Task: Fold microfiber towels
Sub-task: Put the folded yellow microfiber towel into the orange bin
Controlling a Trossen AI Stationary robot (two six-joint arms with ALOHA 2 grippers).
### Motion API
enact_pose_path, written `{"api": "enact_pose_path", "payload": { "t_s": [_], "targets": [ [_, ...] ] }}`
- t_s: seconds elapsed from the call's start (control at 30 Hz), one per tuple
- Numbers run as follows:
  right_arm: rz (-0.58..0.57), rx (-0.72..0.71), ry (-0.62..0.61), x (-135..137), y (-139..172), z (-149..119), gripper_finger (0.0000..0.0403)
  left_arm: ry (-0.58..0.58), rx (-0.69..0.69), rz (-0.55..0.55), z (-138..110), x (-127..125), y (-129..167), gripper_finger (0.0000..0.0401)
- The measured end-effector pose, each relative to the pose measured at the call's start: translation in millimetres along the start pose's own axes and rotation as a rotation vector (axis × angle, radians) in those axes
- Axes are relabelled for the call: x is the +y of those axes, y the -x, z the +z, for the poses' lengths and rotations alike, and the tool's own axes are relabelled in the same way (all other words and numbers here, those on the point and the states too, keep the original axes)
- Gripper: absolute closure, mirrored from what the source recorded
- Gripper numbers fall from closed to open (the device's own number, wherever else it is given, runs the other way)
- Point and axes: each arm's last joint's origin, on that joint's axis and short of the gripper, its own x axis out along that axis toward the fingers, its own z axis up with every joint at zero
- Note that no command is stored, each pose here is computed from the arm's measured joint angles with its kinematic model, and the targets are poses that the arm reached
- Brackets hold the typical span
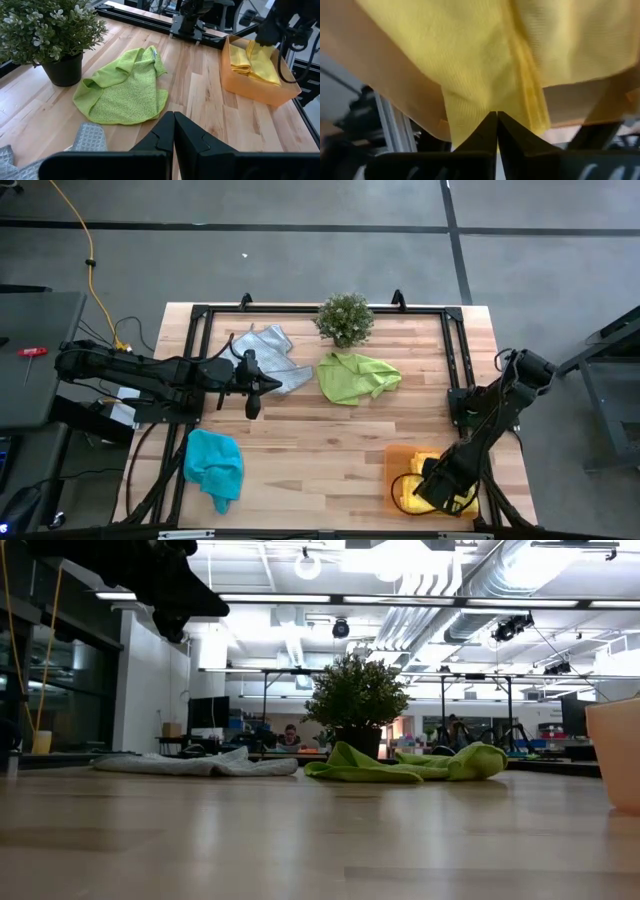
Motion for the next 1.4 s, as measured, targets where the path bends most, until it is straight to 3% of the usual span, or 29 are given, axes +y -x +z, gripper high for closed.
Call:
{"api": "enact_pose_path", "payload": {
  "t_s": [0.37, 0.67, 0.8, 0.93, 1.07, 1.2, 1.27, 1.4],
  "targets": [
    [-0.074, 0.109, 0.103, 8, -29, 14, 0.0403, 0.0, 0.0, 0.0, 0, 0, 0, 0.0401],
    [-0.115, 0.055, 0.172, 14, -46, 28, 0.0403, 0.0, -0.001, 0.0, 0, 0, 0, 0.0401],
    [-0.133, 0.013, 0.155, 12, -44, 29, 0.0403, 0.0, -0.001, 0.0, 0, 0, 0, 0.0401],
    [-0.136, -0.056, 0.136, 9, -23, 19, 0.0403, 0.0, -0.001, 0.001, 0, 0, 0, 0.0401],
    [-0.035, -0.157, 0.042, 2, 11, 2, 0.0403, 0.001, -0.001, 0.001, 0, 0, 0, 0.0401],
    [0.259, -0.249, 0.078, 9, 39, -6, 0.0403, 0.001, -0.001, 0.001, 0, 0, 0, 0.0401],
    [0.336, -0.27, 0.094, 12, 43, -3, 0.0403, 0.0, -0.001, 0.0, 0, 0, 0, 0.0401],
    [0.3, -0.281, 0.124, 17, 34, 16, 0.0403, 0.064, -0.027, -0.021, 3, -1, -1, 0.0401]
  ]
}}
